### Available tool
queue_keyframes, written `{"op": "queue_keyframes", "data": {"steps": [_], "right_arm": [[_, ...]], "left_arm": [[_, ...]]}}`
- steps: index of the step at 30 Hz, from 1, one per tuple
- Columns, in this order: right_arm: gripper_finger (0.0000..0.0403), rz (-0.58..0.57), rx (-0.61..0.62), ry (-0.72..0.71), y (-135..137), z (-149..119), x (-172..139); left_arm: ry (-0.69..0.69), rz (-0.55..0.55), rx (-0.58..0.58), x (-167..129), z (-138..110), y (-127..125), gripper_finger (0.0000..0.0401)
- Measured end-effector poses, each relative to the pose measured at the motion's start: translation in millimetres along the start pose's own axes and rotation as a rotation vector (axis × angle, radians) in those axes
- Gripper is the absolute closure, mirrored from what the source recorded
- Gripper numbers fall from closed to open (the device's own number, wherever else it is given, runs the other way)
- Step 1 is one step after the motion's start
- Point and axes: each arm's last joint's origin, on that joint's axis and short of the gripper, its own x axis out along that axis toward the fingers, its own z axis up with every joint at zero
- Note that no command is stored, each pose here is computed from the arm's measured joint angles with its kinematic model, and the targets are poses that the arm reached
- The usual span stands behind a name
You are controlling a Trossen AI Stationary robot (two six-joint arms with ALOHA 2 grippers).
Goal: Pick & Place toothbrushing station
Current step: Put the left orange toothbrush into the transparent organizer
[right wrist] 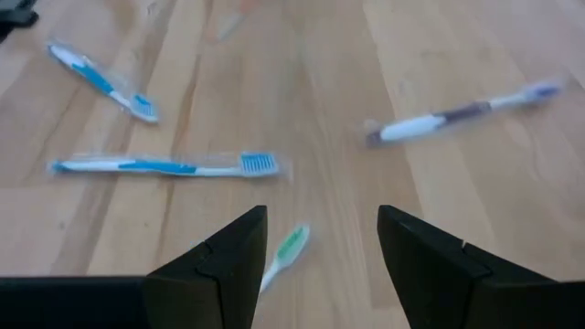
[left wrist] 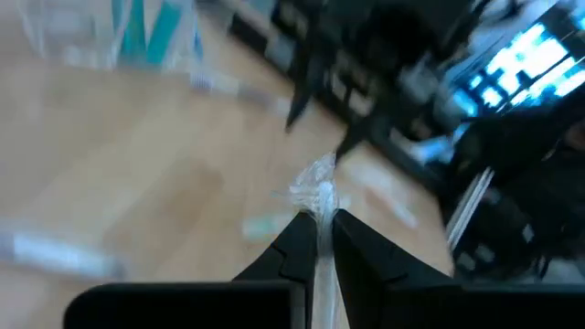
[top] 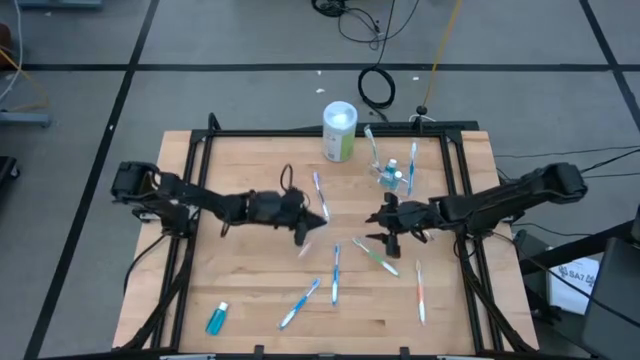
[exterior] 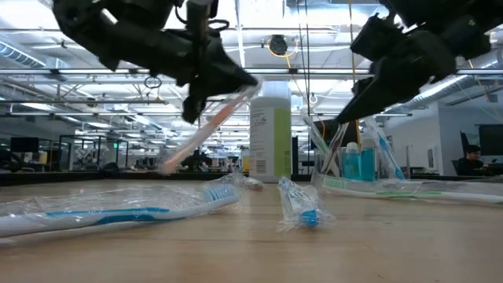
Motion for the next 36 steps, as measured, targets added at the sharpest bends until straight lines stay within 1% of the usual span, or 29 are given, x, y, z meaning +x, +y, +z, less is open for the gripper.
{"op": "queue_keyframes", "data": {"steps": [2, 5, 8, 11, 16, 20, 22, 26, 30, 32, 34, 36], "right_arm": [[0.0202, -0.021, 0.037, 0.004, -1, 0, -8], [0.0202, -0.094, 0.071, 0.004, -5, 0, -17], [0.0202, -0.188, 0.102, 0.038, -8, -4, -24], [0.0202, -0.258, 0.157, 0.074, -11, -10, -29], [0.0202, -0.283, 0.270, 0.121, -12, -16, -32], [0.0202, -0.299, 0.329, 0.147, -13, -19, -31], [0.0202, -0.309, 0.366, 0.161, -13, -21, -32], [0.0202, -0.339, 0.488, 0.199, -14, -27, -33], [0.0202, -0.337, 0.587, 0.279, -13, -35, -35], [0.0202, -0.318, 0.590, 0.299, -11, -36, -37], [0.0202, -0.270, 0.530, 0.300, -9, -34, -40], [0.0202, -0.227, 0.458, 0.273, -7, -31, -46]], "left_arm": [[-0.045, -0.019, 0.027, 1, 15, 6, 0.0362], [-0.095, -0.010, 0.096, 4, 37, 9, 0.0361], [-0.137, 0.006, 0.187, 7, 57, 8, 0.0360], [-0.200, 0.006, 0.286, 9, 78, 4, 0.0360], [-0.320, 0.064, 0.409, 8, 113, -1, 0.0360], [-0.380, 0.103, 0.526, 6, 133, -4, 0.0359], [-0.403, 0.111, 0.566, 6, 139, -4, 0.0359], [-0.424, 0.126, 0.621, 11, 146, -2, 0.0359], [-0.403, 0.152, 0.628, 23, 146, 9, 0.0359], [-0.400, 0.163, 0.622, 27, 145, 16, 0.0359], [-0.410, 0.169, 0.615, 31, 144, 22, 0.0359], [-0.403, 0.180, 0.604, 31, 145, 26, 0.0359]]}}
